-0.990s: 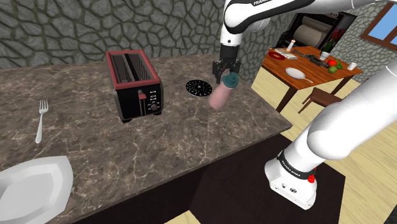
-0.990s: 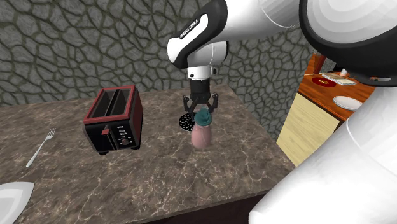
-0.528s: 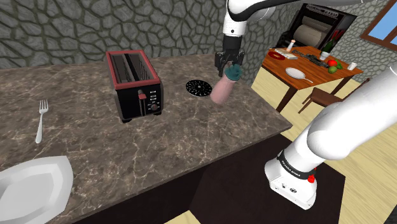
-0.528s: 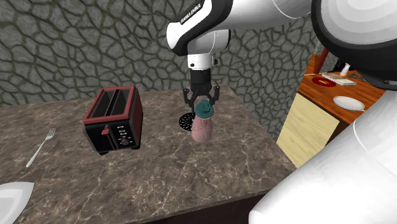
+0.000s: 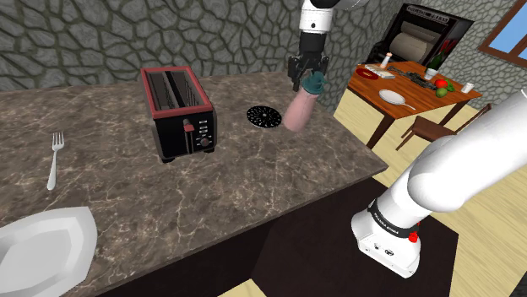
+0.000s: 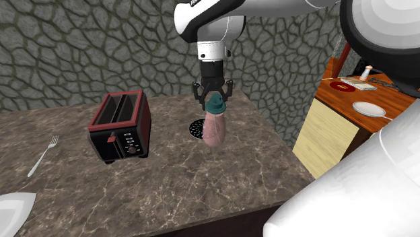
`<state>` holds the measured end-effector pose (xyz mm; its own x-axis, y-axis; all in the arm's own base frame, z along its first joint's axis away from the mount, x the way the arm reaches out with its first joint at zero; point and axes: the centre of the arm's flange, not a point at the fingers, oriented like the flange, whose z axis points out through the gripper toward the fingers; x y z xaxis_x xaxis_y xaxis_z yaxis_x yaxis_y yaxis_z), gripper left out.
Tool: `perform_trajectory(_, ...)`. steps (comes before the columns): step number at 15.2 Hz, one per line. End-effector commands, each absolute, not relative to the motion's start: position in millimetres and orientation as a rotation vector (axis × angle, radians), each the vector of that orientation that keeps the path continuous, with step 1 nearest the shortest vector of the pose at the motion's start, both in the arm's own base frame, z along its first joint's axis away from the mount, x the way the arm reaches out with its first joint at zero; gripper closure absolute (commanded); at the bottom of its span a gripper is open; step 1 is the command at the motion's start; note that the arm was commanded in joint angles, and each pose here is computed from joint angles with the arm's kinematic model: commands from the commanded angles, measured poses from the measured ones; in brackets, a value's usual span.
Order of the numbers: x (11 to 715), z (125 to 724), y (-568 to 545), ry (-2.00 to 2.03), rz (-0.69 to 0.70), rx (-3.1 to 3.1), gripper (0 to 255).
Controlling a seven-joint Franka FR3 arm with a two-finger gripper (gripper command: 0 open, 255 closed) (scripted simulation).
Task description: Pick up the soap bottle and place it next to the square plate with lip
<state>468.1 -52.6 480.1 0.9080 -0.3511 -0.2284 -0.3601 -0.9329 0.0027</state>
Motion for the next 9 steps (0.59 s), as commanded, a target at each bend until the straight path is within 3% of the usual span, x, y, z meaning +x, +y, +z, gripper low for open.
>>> perform_trajectory(1, 468, 493, -53, 0.565, 0.351, -3.030, 255)
perform_trajectory(9, 468, 535, -53, 0.565, 0.351, -3.030, 255)
